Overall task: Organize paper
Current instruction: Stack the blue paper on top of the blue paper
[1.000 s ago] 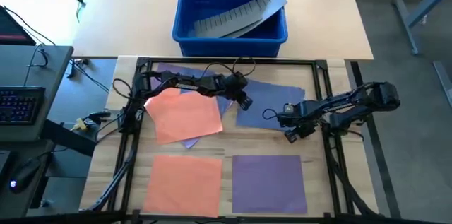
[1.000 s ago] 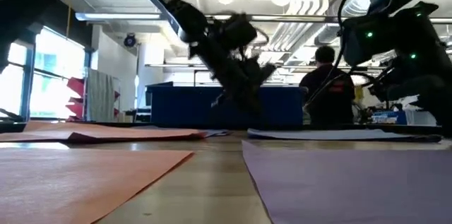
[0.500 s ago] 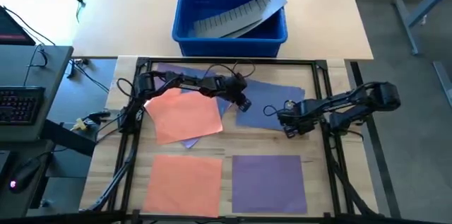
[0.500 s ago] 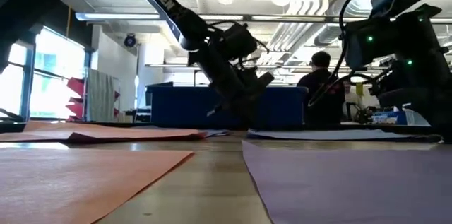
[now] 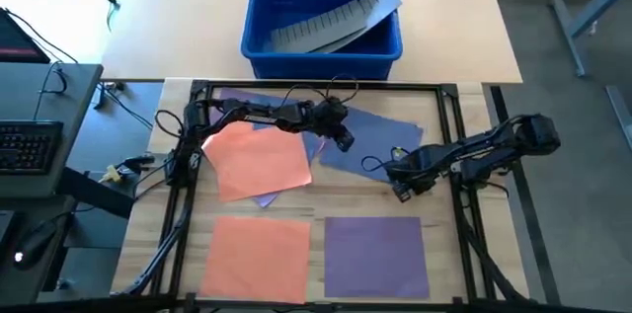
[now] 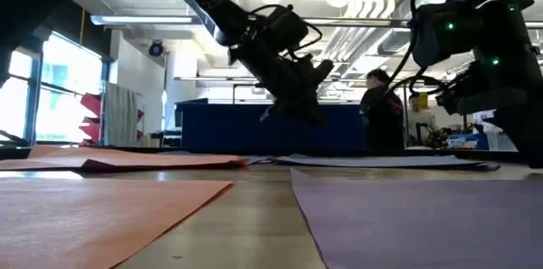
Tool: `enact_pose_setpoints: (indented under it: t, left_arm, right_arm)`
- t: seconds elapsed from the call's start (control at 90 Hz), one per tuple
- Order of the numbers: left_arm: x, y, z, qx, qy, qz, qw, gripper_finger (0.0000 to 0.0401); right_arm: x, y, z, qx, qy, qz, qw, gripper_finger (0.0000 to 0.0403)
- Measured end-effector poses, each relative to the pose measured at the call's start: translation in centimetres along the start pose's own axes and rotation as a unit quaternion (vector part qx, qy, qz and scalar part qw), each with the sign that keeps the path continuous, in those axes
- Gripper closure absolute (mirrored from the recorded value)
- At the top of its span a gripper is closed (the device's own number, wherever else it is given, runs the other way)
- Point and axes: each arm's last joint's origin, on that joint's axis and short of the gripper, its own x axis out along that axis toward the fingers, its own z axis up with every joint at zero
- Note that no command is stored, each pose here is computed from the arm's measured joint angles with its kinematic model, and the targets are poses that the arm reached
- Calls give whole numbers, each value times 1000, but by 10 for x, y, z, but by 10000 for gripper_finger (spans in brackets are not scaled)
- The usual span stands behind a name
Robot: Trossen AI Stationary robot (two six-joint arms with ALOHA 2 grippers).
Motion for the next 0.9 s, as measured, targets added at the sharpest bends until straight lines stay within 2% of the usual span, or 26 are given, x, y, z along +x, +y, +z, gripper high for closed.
enact_pose_setpoints:
  t: [0.122,0.244,0.3,0.389,0.478,0.644,0.778,0.9]
  left_arm:
    - [-7,6,-10,41,81,77,993,401]
    - [-9,9,-16,59,118,96,987,401]
    - [-8,10,-18,59,127,96,986,401]
    - [1,12,-19,49,132,62,988,401]
    - [14,14,-24,37,143,27,989,401]
    - [24,2,-29,13,153,-61,986,401]
    - [22,-20,-36,24,177,-133,975,401]
    - [11,-36,-34,45,185,-135,972,401]
  right_arm:
    - [-20,6,1,3,10,15,1000,403]
    - [-38,18,7,-9,-38,50,998,403]
    - [-42,26,11,-25,-72,86,993,403]
    - [-42,37,22,-26,-119,154,981,403]
    - [-33,36,32,5,-139,176,974,403]
    - [-16,20,41,43,-141,148,978,403]
    - [-9,8,43,28,-116,114,986,403]
    - [-11,3,43,4,-108,101,989,399]
